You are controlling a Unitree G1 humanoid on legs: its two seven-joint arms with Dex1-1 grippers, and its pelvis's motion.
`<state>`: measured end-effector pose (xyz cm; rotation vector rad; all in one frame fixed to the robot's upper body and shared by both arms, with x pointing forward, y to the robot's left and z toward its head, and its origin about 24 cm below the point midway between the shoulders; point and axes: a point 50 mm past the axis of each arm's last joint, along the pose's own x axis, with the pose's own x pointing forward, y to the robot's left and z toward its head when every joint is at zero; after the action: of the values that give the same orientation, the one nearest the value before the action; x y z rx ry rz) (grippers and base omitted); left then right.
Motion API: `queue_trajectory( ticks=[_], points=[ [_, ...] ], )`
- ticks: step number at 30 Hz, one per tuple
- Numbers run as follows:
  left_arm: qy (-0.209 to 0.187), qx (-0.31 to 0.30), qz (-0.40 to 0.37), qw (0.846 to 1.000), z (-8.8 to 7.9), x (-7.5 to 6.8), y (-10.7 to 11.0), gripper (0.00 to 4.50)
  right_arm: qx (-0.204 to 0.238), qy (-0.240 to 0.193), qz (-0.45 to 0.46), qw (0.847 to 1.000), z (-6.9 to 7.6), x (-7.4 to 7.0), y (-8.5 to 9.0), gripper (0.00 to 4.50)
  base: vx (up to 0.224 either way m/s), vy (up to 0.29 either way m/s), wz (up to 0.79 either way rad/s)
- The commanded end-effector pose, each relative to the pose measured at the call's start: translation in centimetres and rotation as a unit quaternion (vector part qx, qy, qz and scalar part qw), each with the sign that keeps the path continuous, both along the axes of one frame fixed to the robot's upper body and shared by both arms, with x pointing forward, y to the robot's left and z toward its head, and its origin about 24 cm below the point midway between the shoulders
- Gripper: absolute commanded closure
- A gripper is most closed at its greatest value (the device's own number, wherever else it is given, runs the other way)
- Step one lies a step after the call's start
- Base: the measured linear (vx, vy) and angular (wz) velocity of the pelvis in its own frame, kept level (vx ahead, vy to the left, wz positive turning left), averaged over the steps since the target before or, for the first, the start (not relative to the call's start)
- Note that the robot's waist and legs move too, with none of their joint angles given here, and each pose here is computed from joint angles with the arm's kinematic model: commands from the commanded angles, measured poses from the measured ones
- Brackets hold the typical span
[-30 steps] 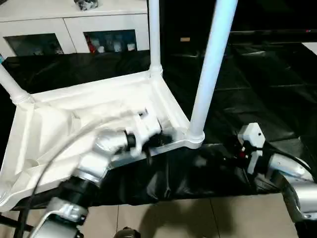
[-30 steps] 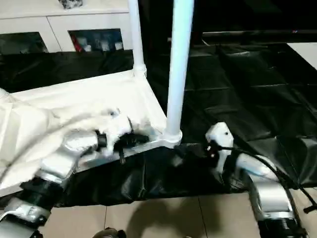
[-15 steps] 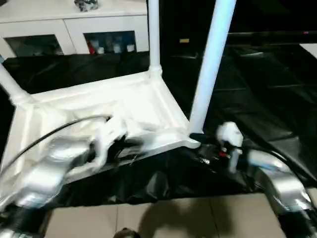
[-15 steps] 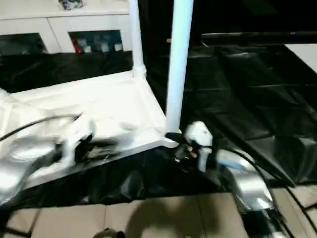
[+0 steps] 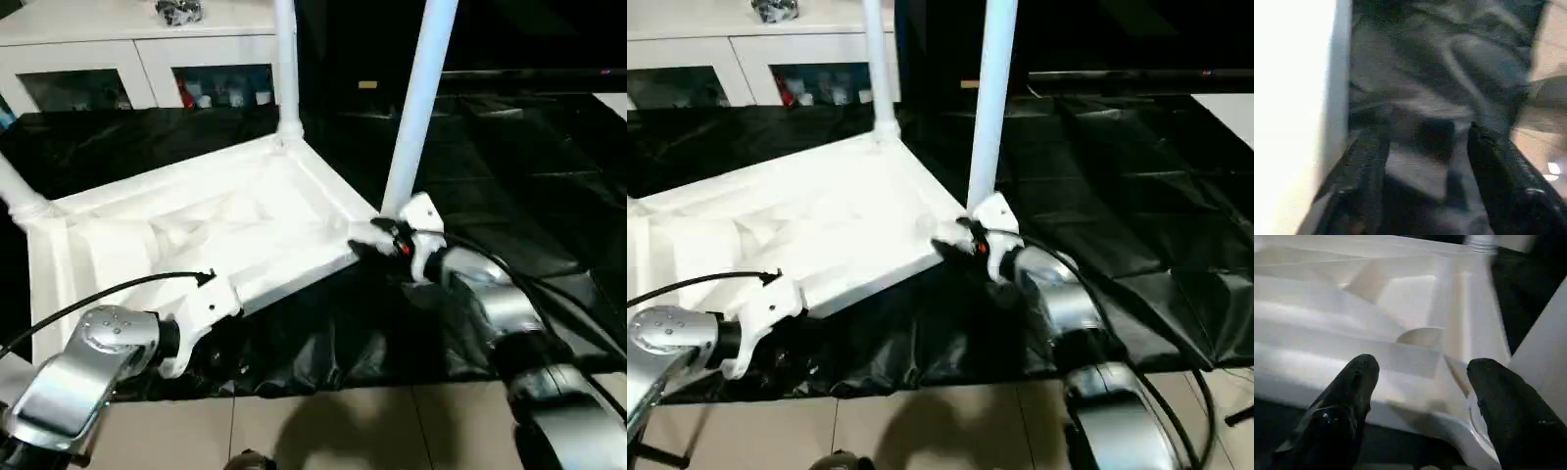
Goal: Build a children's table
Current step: Rotate table base
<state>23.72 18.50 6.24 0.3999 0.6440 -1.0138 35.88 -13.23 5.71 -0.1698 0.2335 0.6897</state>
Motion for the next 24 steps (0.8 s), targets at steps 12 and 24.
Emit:
queue_trajectory(
  ticks=[12, 24],
  points=[
    [-0.080, 0.055, 0.062, 0.993, 0.0, 2.1, 0.7, 0.30, -0.008, -0.037, -0.116, 0.993, 1.2, 2.2, -1.6, 1.12, 0.000, 0.000, 0.00],
    [-0.156, 0.007, 0.115, 0.981, 0.5, 3.1, 0.6, 0.06, 0.000, -0.051, -0.139, 0.989, 1.2, 2.2, -3.2, 1.12, 0.000, 0.000, 0.00]
  ],
)
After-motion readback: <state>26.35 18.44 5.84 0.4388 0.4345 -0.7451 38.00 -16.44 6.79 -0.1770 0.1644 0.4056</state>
